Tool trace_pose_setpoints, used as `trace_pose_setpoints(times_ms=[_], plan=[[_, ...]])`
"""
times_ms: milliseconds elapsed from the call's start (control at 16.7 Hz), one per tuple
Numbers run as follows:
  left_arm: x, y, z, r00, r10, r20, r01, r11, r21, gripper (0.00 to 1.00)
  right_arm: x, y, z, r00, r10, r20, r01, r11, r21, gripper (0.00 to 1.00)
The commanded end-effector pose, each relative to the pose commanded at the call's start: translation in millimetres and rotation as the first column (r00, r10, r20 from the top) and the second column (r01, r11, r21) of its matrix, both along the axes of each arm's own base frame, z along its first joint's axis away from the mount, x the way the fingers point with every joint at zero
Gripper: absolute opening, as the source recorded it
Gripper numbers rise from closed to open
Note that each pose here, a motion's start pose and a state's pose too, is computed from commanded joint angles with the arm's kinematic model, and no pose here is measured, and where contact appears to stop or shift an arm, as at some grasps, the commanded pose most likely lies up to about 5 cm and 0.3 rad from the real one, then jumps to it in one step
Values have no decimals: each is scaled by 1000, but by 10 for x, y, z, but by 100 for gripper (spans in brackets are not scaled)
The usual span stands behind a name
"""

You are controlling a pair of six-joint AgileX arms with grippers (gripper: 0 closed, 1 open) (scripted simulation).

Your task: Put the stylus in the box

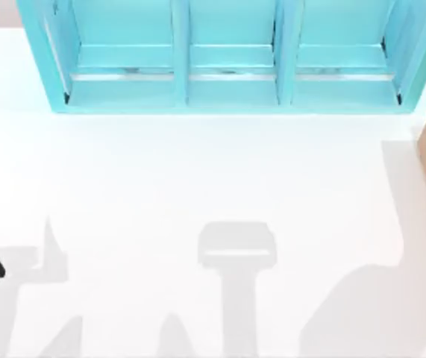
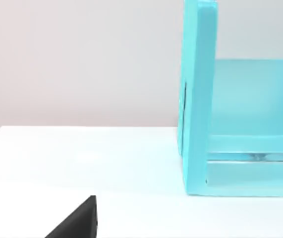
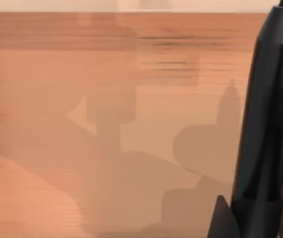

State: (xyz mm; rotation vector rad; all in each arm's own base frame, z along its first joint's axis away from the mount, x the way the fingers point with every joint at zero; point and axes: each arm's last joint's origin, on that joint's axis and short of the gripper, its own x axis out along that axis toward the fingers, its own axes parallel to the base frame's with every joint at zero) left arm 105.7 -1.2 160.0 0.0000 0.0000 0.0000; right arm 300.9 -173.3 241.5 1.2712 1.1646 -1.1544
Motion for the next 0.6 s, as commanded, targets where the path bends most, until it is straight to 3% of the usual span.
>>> trace_pose_setpoints(times_ms=[300, 600], plan=[[0, 0, 0, 1000, 0, 0, 0, 1000, 0, 100, 31, 40, -39, 1000, 8, -6, -8, 1000, 1, 0], [0, 0, 0, 1000, 0, 0, 0, 1000, 0, 100, 87, 301, -348, 998, 33, -55, -33, 999, -6, 0]])
